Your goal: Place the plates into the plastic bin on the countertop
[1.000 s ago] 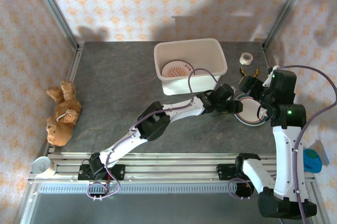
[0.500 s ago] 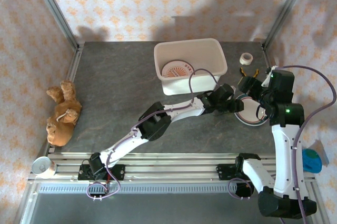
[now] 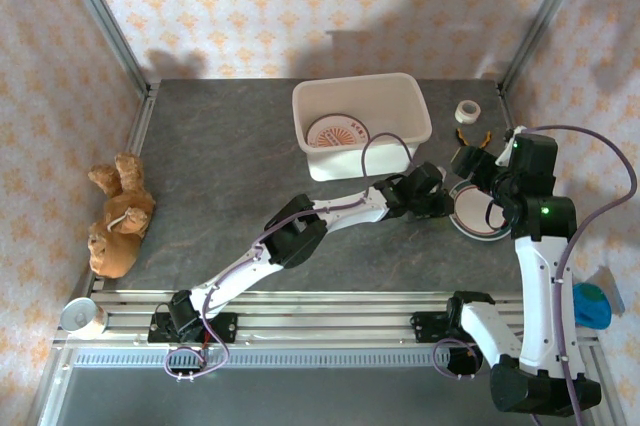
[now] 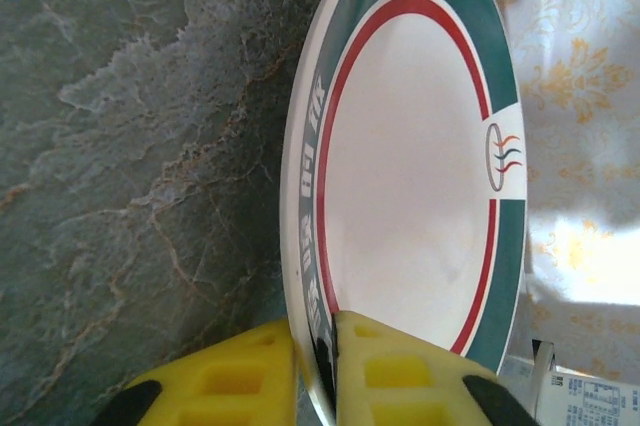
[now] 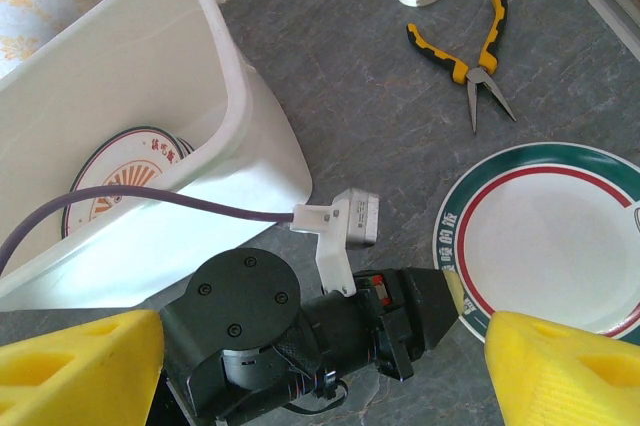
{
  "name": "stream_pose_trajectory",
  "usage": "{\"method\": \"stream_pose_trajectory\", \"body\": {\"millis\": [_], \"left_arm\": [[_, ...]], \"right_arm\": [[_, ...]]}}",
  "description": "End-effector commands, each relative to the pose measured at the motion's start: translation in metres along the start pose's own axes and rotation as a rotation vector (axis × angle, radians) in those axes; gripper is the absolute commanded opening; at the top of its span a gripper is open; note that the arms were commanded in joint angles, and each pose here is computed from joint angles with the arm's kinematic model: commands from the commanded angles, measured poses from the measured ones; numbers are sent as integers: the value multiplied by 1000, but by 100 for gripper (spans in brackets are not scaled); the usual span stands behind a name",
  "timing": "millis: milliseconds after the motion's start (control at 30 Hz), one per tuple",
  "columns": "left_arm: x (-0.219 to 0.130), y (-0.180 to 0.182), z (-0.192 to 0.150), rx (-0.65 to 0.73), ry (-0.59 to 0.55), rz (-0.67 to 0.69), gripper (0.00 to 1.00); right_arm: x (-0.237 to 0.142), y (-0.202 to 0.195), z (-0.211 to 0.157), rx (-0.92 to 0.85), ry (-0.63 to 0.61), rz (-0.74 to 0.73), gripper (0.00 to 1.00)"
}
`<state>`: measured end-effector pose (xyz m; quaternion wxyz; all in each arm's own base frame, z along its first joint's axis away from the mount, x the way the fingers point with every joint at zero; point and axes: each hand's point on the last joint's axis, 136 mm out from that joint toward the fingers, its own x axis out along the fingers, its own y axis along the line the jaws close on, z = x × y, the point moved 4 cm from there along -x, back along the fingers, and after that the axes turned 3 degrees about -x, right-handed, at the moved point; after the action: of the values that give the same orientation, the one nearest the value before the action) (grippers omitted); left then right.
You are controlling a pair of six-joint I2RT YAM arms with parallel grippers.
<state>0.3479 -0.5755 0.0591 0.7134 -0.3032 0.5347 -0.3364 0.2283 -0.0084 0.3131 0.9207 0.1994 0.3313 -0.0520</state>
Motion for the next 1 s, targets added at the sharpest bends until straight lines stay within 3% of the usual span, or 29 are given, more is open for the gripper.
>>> {"method": "stream_pose_trajectory", "body": {"millis": [0, 400, 967], "left_arm": [[1, 29, 1, -51, 22, 54, 10], [-31, 3, 16, 13, -56, 7, 0], [-60, -8, 21, 32, -80, -26, 0]], "right_arm": [[-4, -1, 2, -5, -32, -2, 84], [-6, -1, 3, -1, -49, 2, 83], [-12, 0, 5, 20, -77, 9, 83]]}}
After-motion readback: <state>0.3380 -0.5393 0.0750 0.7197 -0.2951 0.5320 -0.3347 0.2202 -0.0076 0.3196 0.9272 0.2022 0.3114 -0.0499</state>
